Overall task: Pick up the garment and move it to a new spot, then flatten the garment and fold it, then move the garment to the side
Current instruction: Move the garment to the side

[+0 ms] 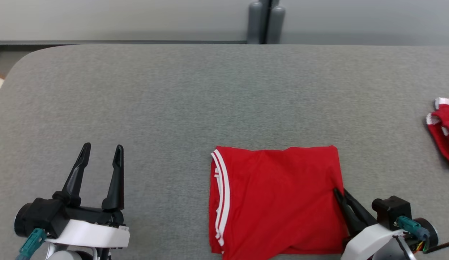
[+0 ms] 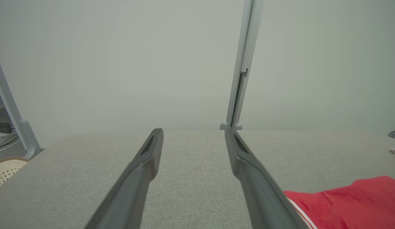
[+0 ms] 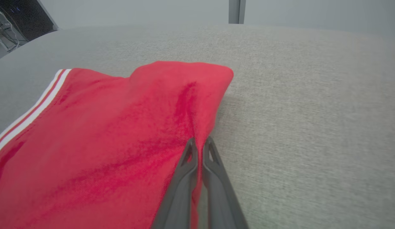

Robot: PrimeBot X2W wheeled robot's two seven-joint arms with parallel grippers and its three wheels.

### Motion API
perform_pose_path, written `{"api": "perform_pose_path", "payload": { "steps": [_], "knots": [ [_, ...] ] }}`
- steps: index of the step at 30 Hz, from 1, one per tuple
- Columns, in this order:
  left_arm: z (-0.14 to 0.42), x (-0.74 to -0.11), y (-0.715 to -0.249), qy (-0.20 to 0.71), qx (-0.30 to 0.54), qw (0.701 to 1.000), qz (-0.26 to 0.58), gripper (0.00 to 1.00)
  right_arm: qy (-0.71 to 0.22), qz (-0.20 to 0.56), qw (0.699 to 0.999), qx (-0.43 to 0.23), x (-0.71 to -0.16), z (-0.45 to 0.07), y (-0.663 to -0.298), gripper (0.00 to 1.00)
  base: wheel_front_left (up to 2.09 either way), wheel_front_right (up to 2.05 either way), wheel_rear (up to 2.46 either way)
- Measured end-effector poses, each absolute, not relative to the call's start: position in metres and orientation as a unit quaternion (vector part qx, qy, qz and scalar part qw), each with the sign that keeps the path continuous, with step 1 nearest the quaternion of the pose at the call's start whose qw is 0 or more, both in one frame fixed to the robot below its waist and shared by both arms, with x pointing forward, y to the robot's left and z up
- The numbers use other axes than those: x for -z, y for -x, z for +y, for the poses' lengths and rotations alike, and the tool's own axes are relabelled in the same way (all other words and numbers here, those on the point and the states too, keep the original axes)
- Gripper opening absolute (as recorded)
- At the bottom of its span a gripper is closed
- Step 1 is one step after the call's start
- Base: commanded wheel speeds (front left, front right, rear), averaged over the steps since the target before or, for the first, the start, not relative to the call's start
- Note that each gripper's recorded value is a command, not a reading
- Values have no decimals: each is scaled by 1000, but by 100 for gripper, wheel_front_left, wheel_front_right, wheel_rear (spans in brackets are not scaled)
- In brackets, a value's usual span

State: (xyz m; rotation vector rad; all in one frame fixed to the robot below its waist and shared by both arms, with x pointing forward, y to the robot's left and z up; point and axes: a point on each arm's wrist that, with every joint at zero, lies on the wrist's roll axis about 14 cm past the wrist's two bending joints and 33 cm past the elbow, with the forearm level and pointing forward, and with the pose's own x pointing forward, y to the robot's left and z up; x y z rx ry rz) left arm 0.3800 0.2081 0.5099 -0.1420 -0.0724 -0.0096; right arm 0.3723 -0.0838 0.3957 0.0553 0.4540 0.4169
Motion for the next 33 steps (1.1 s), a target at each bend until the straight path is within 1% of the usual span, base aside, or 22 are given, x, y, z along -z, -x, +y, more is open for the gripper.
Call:
{"api": "perform_pose_path", "payload": {
  "steps": [5, 10, 15, 18, 19, 22, 26, 31, 33],
  "knots": [
    [164, -516, -401, 83, 75, 993, -44, 100, 9, 212, 965, -151, -412, -141, -369, 0, 0, 0, 0],
    [124, -529, -424, 93, 140, 984, -65, 100, 16, 187, 977, -101, -436, -185, -375, 0, 0, 0, 0],
    [89, -531, -444, 103, 190, 974, -69, 100, 37, 134, 989, -47, -474, -234, -412, 0, 0, 0, 0],
    [74, -535, -459, 109, 216, 967, -81, 100, 63, 116, 991, -6, -491, -275, -434, 0, 0, 0, 0],
    [74, -535, -459, 109, 216, 967, -81, 100, 63, 116, 991, -6, -491, -275, -434, 0, 0, 0, 0],
    [69, -533, -475, 110, 227, 964, -86, 100, 86, 104, 990, 37, -504, -317, -453, 0, 0, 0, 0],
    [69, -516, -491, 107, 234, 963, -78, 100, 97, 122, 983, 98, -498, -369, -464, 0, 0, 0, 0],
    [71, -489, -507, 103, 242, 963, -58, 100, 88, 157, 972, 154, -466, -408, -469, 0, 0, 0, 0],
    [72, -478, -510, 101, 244, 963, -48, 100, 76, 176, 966, 173, -447, -418, -467, 65, 0, 0, 0]
  ]
}}
